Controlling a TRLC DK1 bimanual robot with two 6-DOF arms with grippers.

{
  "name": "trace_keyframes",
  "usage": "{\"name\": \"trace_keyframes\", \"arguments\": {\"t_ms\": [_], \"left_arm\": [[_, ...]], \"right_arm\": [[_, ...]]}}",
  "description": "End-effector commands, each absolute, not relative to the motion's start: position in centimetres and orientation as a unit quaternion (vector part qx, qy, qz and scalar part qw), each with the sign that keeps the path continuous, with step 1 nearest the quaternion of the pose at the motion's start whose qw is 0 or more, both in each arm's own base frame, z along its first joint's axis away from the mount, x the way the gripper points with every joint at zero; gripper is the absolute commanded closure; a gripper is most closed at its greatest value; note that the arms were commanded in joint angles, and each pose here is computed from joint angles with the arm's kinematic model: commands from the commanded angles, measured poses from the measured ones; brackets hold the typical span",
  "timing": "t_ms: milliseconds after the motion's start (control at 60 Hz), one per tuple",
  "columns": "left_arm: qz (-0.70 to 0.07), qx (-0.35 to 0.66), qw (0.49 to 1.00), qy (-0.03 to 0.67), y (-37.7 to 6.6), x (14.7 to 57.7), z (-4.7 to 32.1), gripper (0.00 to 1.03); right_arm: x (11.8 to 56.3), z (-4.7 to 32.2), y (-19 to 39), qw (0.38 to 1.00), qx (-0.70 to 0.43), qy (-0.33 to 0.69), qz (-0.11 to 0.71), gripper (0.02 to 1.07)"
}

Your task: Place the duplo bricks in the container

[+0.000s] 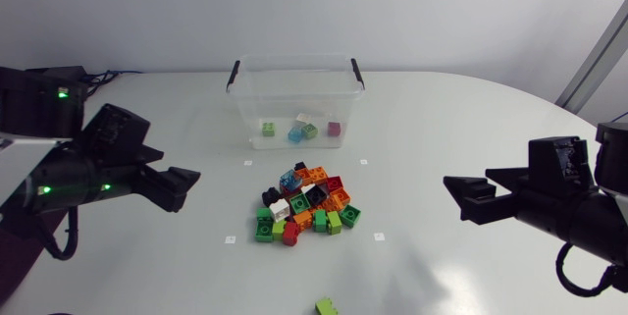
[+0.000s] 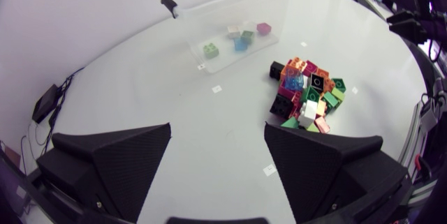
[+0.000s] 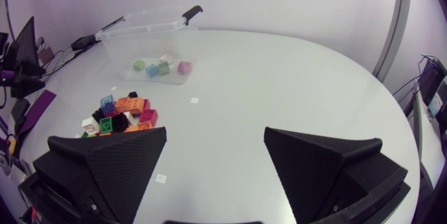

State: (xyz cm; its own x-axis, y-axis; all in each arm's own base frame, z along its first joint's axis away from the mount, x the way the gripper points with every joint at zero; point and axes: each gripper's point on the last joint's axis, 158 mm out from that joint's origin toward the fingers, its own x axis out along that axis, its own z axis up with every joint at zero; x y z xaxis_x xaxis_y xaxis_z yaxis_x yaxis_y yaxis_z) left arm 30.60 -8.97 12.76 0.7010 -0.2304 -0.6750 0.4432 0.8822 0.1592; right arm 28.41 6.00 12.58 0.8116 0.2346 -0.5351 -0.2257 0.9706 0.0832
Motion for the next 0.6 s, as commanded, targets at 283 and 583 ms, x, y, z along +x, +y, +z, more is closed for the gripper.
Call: {"name": "trace_keyframes", "arguments": {"t_ms": [283,583], "left_arm": [[-0.284,0.234,0.829,0.421,-14.6,33.7,8.0,0.07],[-0.35,0.205,0.799,0.443,-19.9,35.7,7.9,0.08]], "right_arm": [[26.4,11.5,9.8,0.915,0.001,0.353,0.194,0.06],[22.9,7.5,12.5,0.837,-0.109,0.464,0.268,0.06]]}}
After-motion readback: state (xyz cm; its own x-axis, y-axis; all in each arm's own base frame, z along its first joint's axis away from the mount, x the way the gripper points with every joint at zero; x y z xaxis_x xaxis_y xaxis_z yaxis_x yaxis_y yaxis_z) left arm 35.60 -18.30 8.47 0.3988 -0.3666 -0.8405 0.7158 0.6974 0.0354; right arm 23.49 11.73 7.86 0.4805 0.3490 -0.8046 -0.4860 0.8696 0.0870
